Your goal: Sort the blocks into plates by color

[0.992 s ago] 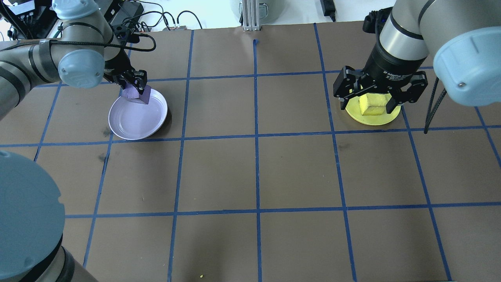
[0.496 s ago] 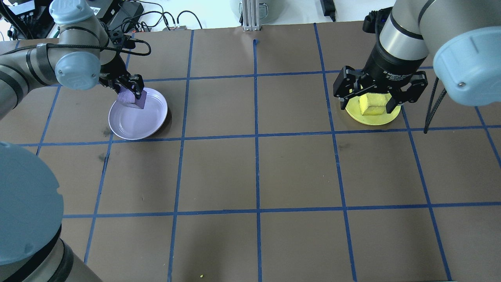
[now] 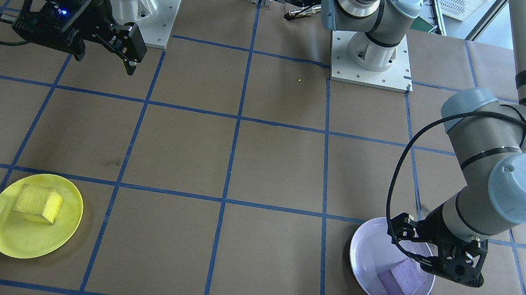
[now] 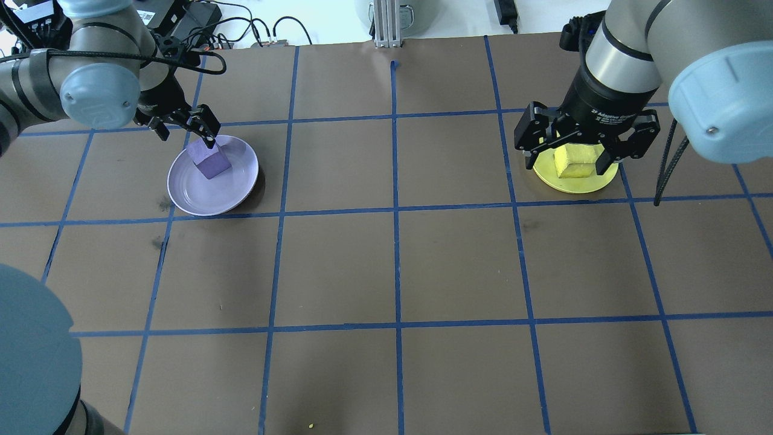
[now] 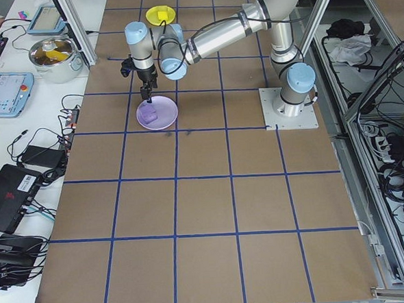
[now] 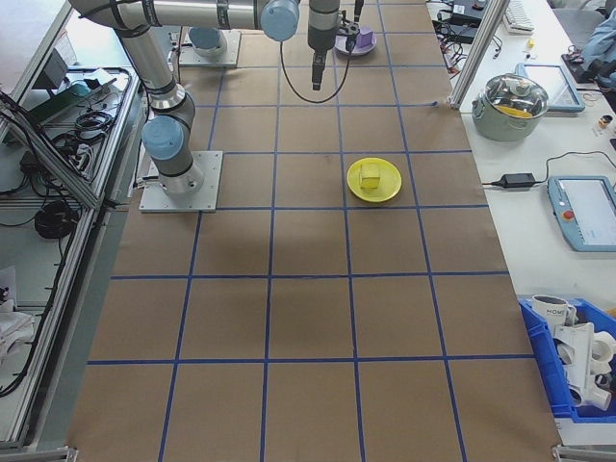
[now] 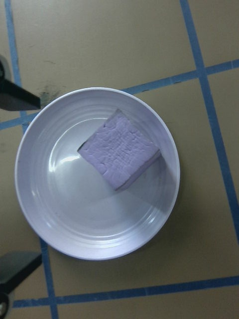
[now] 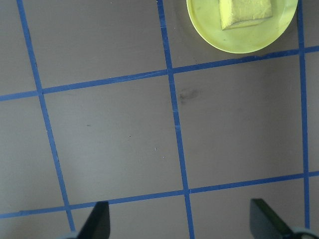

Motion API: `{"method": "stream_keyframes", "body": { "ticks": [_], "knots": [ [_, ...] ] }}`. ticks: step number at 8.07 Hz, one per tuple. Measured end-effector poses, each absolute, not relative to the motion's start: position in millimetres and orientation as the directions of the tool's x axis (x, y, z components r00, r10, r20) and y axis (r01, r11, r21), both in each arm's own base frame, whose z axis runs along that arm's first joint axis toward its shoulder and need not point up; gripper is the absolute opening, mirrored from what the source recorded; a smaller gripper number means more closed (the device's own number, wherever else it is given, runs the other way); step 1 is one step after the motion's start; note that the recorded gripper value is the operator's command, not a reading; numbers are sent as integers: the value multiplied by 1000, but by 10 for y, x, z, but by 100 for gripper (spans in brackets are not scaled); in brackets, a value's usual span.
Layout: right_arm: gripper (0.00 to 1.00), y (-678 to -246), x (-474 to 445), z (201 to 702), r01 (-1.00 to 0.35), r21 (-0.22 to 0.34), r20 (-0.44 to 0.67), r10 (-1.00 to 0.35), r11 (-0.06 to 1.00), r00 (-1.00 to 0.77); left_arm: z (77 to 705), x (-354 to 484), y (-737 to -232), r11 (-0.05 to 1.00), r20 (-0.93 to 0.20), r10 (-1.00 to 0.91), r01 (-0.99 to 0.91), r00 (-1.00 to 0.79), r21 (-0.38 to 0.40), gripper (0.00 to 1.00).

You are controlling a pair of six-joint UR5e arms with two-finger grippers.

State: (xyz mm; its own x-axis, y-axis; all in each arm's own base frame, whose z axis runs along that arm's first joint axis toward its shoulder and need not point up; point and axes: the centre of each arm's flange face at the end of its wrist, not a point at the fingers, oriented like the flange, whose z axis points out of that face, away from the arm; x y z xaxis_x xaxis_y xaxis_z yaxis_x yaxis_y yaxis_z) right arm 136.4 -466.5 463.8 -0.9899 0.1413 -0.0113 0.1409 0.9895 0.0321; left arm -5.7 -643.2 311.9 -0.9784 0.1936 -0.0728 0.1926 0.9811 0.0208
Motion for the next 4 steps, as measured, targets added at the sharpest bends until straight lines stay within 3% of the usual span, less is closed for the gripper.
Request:
{"method": "stream_keyframes", "body": {
  "ticks": [4],
  "knots": [
    [100, -4666, 1365, 4638, 141, 32, -12, 141, 990, -990, 4159, -582, -5827, 1000, -49, 7, 8, -999, -8, 100]
  ]
}}
